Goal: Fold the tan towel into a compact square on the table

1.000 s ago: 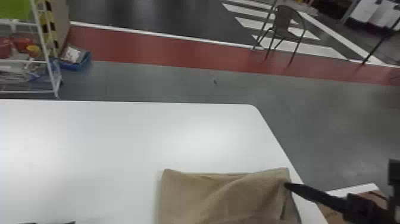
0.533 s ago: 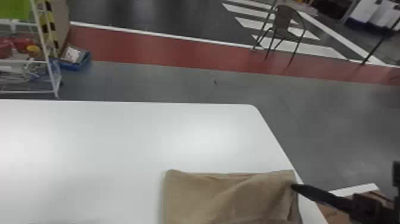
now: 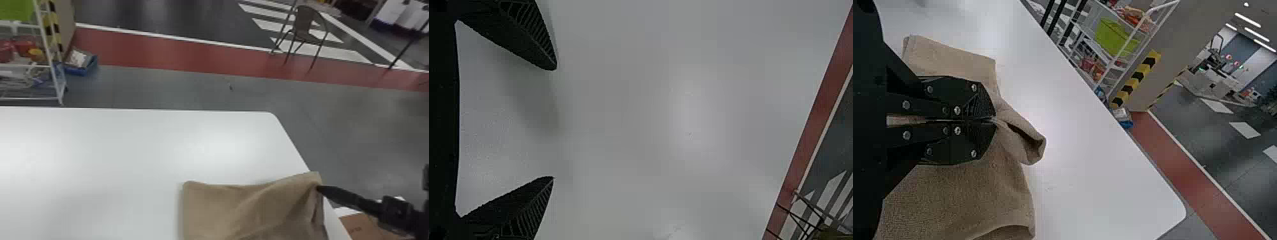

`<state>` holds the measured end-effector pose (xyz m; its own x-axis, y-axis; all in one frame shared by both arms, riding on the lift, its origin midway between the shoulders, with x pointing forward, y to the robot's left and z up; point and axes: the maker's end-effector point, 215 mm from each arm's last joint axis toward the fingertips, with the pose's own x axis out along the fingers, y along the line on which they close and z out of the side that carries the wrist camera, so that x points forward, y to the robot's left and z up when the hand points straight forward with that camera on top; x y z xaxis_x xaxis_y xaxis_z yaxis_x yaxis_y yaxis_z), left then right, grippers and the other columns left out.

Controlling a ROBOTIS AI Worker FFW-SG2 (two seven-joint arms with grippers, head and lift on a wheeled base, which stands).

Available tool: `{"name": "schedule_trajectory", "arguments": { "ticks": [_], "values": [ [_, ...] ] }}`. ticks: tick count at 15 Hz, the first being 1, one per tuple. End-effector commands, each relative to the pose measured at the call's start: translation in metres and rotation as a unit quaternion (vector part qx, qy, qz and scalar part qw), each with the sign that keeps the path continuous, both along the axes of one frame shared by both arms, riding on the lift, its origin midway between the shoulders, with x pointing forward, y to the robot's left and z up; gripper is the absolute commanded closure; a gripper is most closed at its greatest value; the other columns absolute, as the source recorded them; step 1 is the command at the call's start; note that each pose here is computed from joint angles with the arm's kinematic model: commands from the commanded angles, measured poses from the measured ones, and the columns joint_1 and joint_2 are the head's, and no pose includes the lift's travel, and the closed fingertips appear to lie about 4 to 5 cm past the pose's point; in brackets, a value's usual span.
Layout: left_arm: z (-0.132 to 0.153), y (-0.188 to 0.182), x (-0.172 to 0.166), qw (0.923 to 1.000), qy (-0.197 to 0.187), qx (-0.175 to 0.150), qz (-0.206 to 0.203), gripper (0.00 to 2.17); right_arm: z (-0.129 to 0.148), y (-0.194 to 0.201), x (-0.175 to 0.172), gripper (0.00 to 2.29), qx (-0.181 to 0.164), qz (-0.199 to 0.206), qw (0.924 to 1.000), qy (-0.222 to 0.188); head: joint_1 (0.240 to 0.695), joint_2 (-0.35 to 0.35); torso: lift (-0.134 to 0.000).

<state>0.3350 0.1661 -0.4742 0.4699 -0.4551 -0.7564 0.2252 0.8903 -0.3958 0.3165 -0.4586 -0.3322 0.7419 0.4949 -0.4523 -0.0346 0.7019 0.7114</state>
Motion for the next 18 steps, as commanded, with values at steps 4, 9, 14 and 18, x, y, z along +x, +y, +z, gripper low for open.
{"name": "schedule_trajectory", "arguments": {
  "ticks": [4, 9, 14, 18],
  "values": [
    [-0.002, 0.000, -0.003, 1.0000, 0.006, 0.004, -0.001, 0.04, -0.009, -0.013, -0.005, 1.11, 0.006, -0.012, 0.9998, 0.016, 0.695, -0.350, -0.123],
    [-0.006, -0.002, -0.008, 0.9997, 0.022, 0.012, -0.005, 0.04, 0.010, -0.014, -0.016, 1.11, 0.004, -0.015, 0.9998, -0.010, 0.695, -0.350, -0.123],
    [-0.009, -0.002, -0.011, 0.9993, 0.030, 0.022, -0.008, 0.04, 0.020, -0.026, -0.020, 1.11, -0.003, -0.027, 0.9995, -0.019, 0.695, -0.350, -0.123],
    [-0.015, -0.015, -0.023, 0.9982, 0.049, 0.028, -0.023, 0.04, -0.028, -0.031, -0.031, 0.33, 0.010, -0.043, 0.9981, 0.043, 0.695, -0.350, -0.123]
  ]
}}
